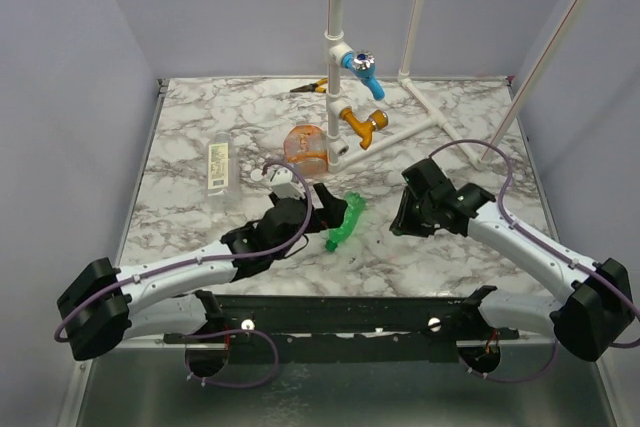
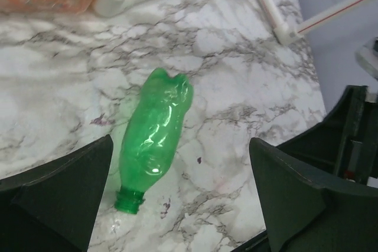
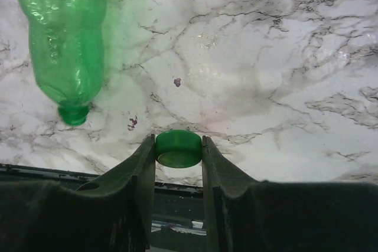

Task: Screw on the bottle caps
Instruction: Pick up the plastic bottle at the center of the board.

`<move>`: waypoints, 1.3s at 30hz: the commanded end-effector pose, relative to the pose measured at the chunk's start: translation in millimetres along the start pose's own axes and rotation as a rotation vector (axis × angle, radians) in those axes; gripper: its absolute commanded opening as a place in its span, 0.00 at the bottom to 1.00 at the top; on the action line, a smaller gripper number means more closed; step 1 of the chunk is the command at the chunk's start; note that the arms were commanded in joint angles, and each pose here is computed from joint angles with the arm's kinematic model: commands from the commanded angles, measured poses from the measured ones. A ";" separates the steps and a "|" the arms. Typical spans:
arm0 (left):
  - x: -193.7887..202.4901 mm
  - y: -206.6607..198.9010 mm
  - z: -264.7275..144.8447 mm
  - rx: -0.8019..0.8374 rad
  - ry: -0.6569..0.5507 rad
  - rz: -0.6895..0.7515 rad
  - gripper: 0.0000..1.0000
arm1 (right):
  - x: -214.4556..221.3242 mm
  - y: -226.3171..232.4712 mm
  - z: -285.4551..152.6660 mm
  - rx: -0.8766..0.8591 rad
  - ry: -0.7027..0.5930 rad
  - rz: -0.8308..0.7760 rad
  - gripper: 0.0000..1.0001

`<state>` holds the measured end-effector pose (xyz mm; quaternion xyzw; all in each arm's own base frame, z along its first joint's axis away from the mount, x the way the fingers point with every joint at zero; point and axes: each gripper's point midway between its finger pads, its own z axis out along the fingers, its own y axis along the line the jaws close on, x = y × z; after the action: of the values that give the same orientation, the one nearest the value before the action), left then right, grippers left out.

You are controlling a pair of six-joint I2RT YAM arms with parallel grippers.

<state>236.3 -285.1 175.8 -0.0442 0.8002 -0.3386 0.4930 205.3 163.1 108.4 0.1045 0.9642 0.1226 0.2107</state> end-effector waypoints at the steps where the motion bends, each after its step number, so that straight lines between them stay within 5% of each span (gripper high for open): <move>1: 24.4 52.3 2.1 -0.208 0.048 0.001 0.99 | -3.5 12.9 7.8 -0.077 -0.019 -0.013 0.19; 5: 26.2 45.9 31.6 -0.134 0.126 0.515 0.98 | -1.1 5.9 4.7 -0.059 -0.023 -0.009 0.19; 8: 15.9 34.7 45.2 -0.077 0.133 0.685 0.99 | -3.3 -5.2 -3.8 -0.036 -0.066 -0.005 0.19; 11: 20.1 4.2 48.7 0.167 0.193 0.837 0.99 | -4.8 -13.9 -10.1 -0.007 -0.090 0.001 0.19; 14: 35.4 -17.1 26.3 0.486 0.242 1.184 0.99 | -4.1 -19.1 -16.8 -0.003 -0.107 0.014 0.19; 17: 30.5 -14.5 13.5 0.597 0.191 1.484 0.99 | -9.5 -18.7 -25.0 -0.020 -0.145 0.035 0.20; 22: 70.1 19.7 14.5 0.725 0.336 1.870 0.99 | -29.3 -8.0 -44.2 -0.064 -0.225 0.074 0.20; 27: 90.6 40.9 27.8 0.798 0.380 2.073 0.99 | -49.8 -5.1 -72.2 -0.082 -0.318 0.082 0.21; 39: 125.1 34.0 81.4 0.862 0.390 2.294 0.99 | -55.1 7.2 -85.5 -0.150 -0.336 0.030 0.21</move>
<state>242.1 -337.4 49.3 0.8759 0.3116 0.0312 0.3670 218.6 141.9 202.2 0.1343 0.9023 0.1809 0.3674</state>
